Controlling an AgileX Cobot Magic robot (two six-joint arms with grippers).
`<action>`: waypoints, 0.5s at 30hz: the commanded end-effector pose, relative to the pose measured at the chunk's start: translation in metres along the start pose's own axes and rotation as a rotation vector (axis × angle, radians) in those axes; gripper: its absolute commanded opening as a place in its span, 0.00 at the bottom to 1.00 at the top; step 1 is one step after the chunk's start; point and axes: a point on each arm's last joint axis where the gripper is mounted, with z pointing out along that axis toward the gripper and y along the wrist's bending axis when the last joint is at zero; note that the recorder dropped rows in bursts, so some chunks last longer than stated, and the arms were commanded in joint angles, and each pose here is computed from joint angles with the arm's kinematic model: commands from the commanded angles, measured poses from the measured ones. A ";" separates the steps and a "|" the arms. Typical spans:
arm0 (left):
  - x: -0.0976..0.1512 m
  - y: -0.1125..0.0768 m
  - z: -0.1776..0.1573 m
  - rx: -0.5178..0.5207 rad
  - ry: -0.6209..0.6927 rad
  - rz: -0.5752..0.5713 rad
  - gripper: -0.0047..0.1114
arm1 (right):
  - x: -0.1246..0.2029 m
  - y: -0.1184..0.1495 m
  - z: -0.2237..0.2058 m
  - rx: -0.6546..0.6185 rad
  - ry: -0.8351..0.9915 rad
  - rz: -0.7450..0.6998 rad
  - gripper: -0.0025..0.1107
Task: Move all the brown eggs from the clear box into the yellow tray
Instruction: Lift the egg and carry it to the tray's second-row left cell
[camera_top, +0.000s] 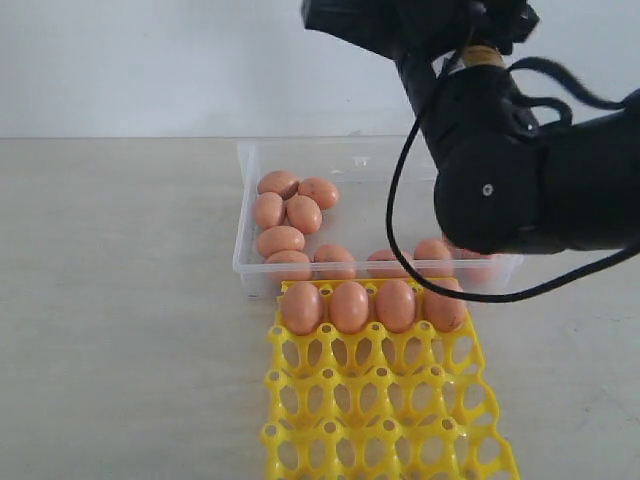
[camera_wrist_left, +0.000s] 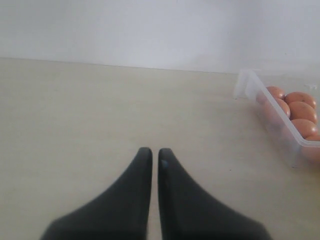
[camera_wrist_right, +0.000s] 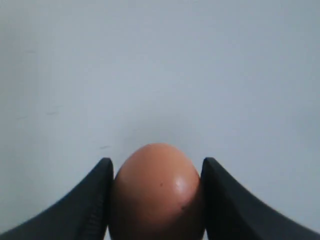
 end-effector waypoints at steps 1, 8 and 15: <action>0.000 0.000 0.000 0.001 -0.011 0.008 0.08 | 0.024 0.060 -0.033 -0.489 0.373 0.103 0.02; 0.000 0.000 0.000 0.001 -0.011 0.008 0.08 | 0.123 0.072 -0.104 -0.408 0.648 0.052 0.02; 0.000 0.000 0.000 0.001 -0.011 0.008 0.08 | 0.128 0.080 -0.118 -0.382 0.656 -0.038 0.02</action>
